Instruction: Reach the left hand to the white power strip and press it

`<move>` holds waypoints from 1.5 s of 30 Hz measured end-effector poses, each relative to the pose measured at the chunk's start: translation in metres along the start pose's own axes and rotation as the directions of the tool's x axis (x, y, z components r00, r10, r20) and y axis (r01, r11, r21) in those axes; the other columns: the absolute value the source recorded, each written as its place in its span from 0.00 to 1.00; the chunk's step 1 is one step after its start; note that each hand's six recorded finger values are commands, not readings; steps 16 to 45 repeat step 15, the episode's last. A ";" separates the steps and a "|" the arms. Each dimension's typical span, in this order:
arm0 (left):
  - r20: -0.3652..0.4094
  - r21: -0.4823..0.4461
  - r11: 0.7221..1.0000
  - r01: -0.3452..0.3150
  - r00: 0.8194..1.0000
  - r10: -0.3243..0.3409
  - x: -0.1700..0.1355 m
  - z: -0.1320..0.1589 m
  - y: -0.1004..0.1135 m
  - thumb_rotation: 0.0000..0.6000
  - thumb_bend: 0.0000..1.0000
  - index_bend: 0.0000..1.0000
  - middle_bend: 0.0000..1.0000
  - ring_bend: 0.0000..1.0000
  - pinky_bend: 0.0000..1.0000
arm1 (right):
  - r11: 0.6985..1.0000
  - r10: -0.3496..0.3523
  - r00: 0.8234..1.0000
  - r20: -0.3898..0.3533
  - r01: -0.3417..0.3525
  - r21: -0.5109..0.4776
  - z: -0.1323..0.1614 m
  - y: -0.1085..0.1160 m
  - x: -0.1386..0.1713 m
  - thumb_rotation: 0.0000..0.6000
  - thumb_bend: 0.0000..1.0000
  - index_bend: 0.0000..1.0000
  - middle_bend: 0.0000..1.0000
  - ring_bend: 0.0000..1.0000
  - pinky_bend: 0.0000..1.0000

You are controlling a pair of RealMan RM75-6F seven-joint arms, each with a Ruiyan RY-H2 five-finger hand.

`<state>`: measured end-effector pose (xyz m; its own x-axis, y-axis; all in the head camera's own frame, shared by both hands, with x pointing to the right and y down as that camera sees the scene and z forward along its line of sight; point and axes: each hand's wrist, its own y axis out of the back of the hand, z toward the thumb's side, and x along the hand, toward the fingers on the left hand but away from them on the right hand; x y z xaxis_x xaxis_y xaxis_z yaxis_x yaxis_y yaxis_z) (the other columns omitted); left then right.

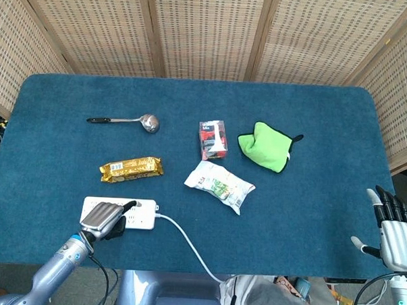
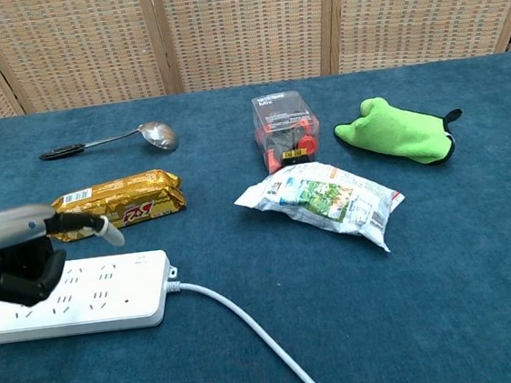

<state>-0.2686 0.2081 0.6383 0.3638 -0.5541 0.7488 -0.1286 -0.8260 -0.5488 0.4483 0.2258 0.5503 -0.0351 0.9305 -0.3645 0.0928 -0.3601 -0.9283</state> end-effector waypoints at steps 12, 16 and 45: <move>-0.110 0.082 0.901 -0.425 0.895 0.432 -0.081 -0.077 0.072 1.00 0.00 0.00 0.00 0.00 0.00 | 1.000 -0.015 1.000 -0.009 0.015 -0.010 0.004 0.005 0.002 1.00 0.00 0.00 0.00 0.00 0.00; -0.205 0.152 0.866 -0.476 0.842 0.499 -0.112 -0.112 0.073 1.00 0.00 0.00 0.00 0.00 0.00 | 1.000 -0.017 1.000 -0.008 0.017 -0.006 0.003 0.006 0.003 1.00 0.00 0.00 0.00 0.00 0.00; -0.205 0.152 0.866 -0.476 0.842 0.499 -0.112 -0.112 0.073 1.00 0.00 0.00 0.00 0.00 0.00 | 1.000 -0.017 1.000 -0.008 0.017 -0.006 0.003 0.006 0.003 1.00 0.00 0.00 0.00 0.00 0.00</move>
